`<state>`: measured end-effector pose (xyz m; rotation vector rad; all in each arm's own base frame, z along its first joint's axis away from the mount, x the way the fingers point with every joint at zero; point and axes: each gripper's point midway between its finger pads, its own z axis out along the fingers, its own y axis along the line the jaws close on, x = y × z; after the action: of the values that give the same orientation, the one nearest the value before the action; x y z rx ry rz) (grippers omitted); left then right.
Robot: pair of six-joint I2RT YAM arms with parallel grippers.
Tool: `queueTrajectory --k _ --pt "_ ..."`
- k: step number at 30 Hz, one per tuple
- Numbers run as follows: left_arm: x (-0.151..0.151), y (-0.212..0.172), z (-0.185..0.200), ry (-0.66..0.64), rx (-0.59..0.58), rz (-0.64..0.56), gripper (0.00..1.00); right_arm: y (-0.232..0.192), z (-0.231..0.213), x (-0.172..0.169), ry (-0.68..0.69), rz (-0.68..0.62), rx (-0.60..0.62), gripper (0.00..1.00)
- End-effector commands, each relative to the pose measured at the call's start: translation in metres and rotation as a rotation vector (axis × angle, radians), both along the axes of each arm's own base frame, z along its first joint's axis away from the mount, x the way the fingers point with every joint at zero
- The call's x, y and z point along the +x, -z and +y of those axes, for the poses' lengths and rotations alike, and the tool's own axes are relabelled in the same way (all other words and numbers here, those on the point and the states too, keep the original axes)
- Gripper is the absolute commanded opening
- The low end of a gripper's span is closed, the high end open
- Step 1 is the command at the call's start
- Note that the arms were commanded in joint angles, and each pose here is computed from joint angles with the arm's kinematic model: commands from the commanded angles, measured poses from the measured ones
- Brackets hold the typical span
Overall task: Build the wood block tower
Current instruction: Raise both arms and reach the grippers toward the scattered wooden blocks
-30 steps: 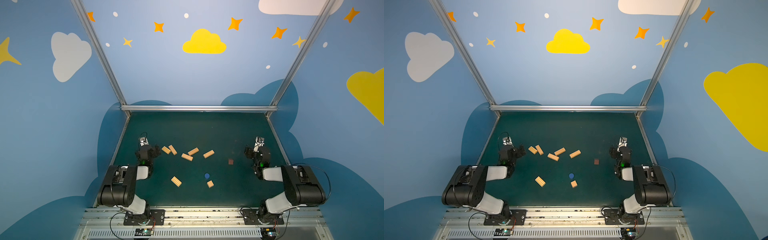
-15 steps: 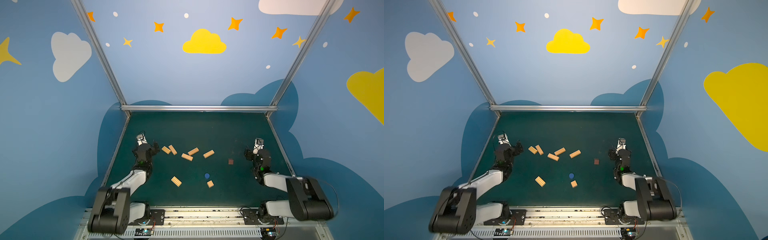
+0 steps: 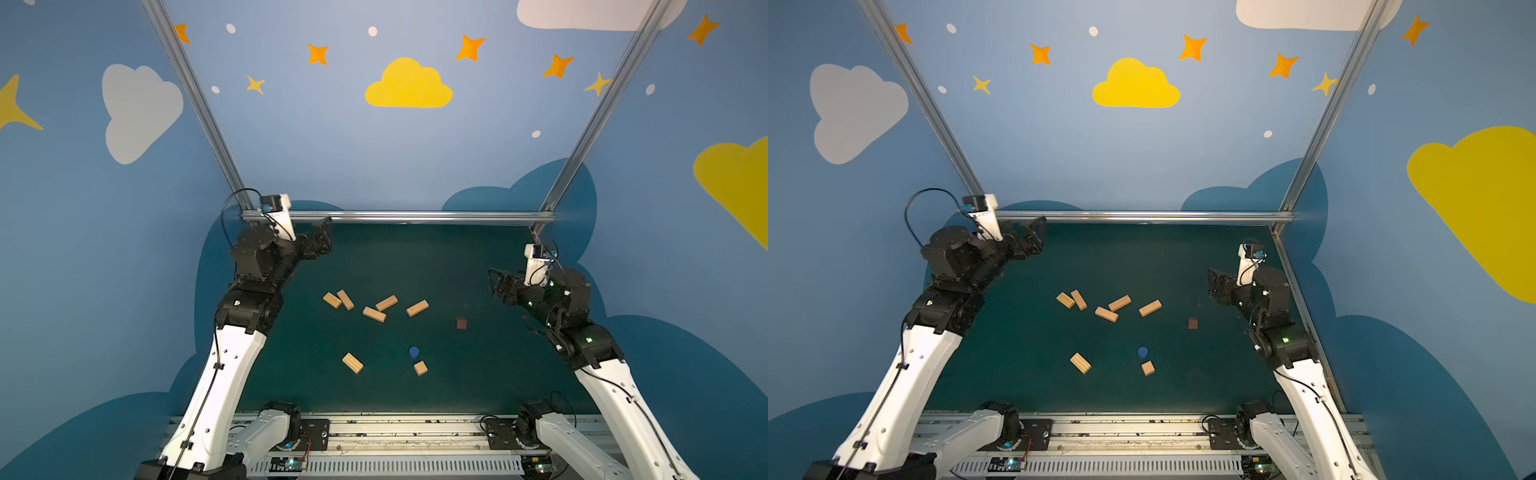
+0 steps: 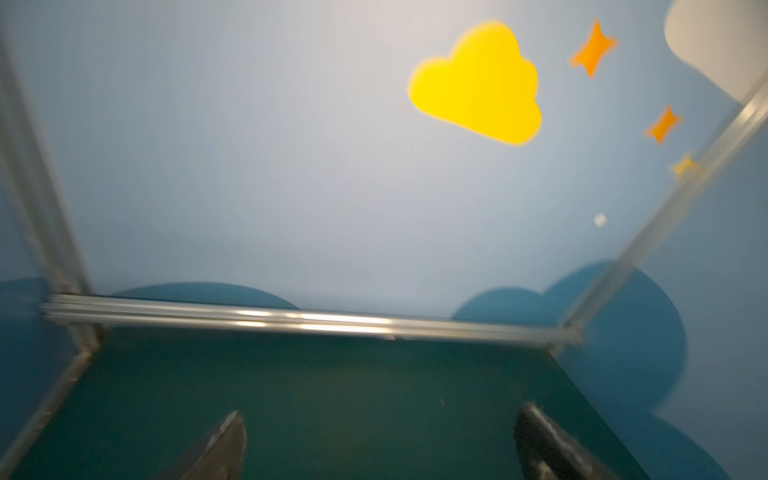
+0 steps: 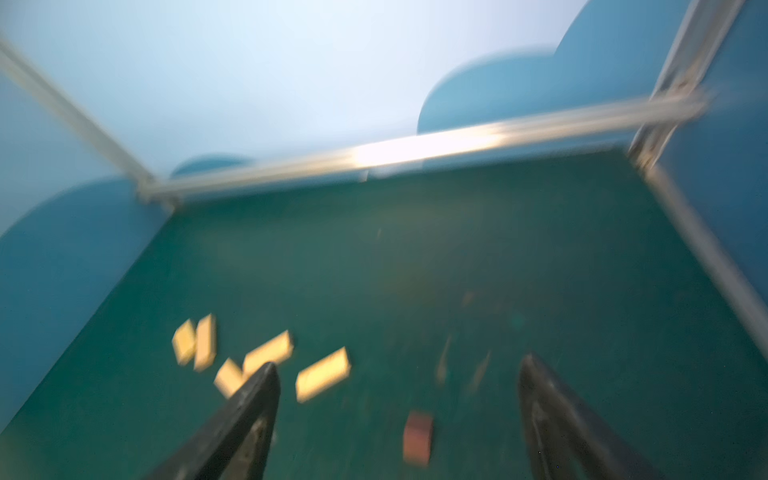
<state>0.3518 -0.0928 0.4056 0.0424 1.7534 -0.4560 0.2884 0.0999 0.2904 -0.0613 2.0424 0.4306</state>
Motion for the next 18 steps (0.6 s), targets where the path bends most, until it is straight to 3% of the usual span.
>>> queueTrajectory --k 1,6,9,14,18 --pt "-0.038 0.064 -0.052 0.275 0.138 0.143 1.00 0.045 0.017 -0.042 -0.105 0.268 -0.036 0.83" --pt "-0.091 0.110 -0.096 0.586 0.260 0.006 1.00 0.061 0.049 -0.053 -0.274 0.293 -0.109 0.82" --pt "-0.118 0.113 -0.104 0.704 0.301 -0.029 1.00 0.061 0.071 -0.053 -0.378 0.232 -0.162 0.82" --pt "-0.113 0.116 -0.092 0.622 0.339 -0.043 1.00 0.057 0.099 -0.041 -0.482 0.101 -0.299 0.83" --pt "-0.104 0.114 -0.086 0.567 0.348 -0.023 1.00 0.061 0.115 -0.033 -0.537 0.075 -0.411 0.86"
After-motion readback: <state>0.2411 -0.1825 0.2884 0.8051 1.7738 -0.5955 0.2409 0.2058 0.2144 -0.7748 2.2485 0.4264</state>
